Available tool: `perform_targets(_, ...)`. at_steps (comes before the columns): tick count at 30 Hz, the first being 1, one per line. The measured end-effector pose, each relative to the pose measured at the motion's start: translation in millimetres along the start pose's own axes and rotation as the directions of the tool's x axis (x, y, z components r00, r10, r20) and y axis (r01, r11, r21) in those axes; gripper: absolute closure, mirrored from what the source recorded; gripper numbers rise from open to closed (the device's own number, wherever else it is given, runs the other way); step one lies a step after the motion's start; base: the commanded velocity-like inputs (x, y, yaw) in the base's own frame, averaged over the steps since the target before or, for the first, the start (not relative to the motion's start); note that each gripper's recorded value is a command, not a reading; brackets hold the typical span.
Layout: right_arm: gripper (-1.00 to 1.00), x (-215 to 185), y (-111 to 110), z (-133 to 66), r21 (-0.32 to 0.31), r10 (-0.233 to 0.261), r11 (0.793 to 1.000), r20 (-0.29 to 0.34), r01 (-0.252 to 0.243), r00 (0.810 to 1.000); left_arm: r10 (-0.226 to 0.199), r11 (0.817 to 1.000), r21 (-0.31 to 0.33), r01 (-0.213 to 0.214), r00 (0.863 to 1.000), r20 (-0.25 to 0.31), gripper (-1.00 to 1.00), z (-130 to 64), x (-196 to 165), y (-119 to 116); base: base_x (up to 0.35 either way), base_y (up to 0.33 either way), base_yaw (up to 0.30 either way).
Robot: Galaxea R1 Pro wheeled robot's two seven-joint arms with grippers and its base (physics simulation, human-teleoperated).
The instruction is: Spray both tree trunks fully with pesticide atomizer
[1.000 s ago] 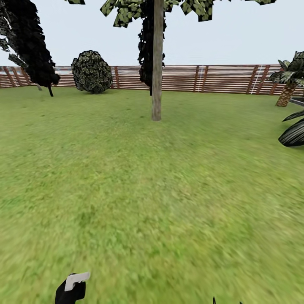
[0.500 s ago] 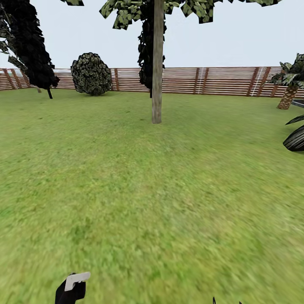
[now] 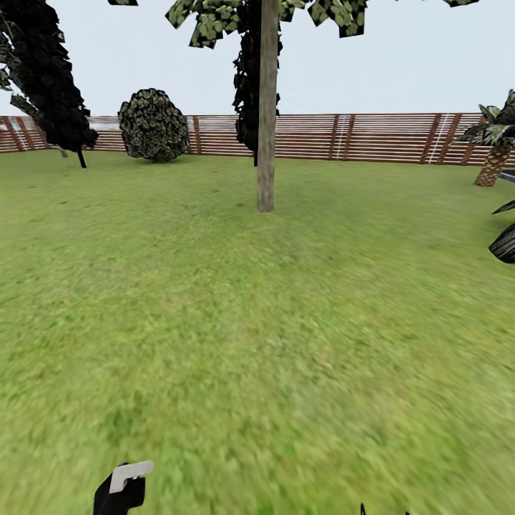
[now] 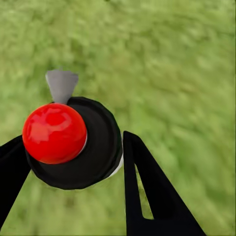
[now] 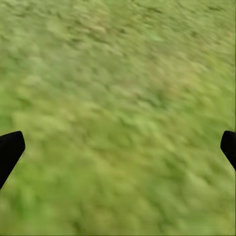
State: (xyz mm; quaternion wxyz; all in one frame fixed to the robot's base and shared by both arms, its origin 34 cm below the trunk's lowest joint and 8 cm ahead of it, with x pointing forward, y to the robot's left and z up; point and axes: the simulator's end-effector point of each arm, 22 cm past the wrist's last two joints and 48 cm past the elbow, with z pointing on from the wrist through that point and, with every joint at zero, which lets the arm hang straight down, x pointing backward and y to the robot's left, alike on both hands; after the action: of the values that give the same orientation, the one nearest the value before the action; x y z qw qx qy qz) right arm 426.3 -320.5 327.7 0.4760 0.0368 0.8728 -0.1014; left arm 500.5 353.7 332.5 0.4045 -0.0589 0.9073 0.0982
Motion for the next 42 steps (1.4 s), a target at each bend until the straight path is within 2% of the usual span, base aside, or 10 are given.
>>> perform_targets(42,-1.0,0.3,-0.1,-0.1,0.0,0.0,1.0,-0.001,0.0,1.0,0.0,1.0,0.0,0.0,1.0,-0.001,1.0,0.1,0.1,-0.1,0.339,0.0,0.0)
